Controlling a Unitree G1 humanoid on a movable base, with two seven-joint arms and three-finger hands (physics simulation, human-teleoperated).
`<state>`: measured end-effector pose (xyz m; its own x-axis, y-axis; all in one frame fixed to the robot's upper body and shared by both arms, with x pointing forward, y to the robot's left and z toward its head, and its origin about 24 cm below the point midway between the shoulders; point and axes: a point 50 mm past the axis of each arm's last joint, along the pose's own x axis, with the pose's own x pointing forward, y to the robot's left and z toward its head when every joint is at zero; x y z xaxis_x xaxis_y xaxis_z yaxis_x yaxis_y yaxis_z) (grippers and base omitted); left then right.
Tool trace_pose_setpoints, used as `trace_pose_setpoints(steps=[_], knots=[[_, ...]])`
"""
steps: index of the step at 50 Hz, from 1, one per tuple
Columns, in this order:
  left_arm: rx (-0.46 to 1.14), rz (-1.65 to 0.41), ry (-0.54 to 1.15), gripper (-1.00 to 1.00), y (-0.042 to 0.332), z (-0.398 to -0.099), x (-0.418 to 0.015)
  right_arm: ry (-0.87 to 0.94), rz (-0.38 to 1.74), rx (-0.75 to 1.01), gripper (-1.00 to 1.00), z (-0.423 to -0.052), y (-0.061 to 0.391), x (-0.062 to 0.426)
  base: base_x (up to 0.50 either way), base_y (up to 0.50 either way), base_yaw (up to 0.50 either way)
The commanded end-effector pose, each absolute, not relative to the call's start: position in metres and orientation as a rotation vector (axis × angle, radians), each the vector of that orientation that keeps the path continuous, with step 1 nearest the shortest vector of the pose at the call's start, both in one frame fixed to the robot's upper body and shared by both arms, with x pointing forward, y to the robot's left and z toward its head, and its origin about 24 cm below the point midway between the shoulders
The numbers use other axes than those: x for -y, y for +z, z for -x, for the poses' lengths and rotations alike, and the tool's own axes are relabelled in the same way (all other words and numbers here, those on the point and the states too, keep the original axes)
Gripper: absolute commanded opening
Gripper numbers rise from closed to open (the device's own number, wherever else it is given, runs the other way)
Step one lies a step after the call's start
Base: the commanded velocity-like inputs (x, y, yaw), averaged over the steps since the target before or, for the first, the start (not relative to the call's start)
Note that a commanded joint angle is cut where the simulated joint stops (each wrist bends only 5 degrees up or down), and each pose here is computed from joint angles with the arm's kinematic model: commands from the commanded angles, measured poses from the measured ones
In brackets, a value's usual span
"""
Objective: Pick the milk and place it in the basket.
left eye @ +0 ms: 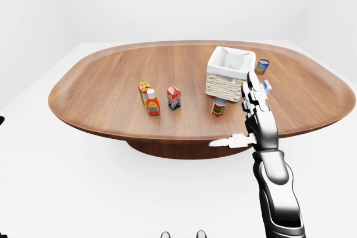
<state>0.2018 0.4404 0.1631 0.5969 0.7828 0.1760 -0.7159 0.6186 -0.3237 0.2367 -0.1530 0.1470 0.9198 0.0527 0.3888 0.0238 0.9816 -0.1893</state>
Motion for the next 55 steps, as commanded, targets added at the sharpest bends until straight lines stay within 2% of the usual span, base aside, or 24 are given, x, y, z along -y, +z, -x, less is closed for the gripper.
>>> trace_pose_setpoints(steps=[1,19,55], knots=[[0.316,0.230,0.876,1.00,0.1629,-0.2021,-0.4401,0.006,0.177,0.403,1.00,-0.2390,0.1468,0.1536,0.00,0.00,0.00],[0.316,0.229,0.876,1.00,0.1630,-0.2021,-0.4401,0.028,0.210,0.416,1.00,-0.2363,0.1495,0.1490,0.03,0.00,0.00],[0.316,0.229,0.878,1.00,0.1629,-0.2020,-0.4401,0.025,0.206,0.411,1.00,-0.2369,0.1485,0.1501,0.48,0.05,0.00]])
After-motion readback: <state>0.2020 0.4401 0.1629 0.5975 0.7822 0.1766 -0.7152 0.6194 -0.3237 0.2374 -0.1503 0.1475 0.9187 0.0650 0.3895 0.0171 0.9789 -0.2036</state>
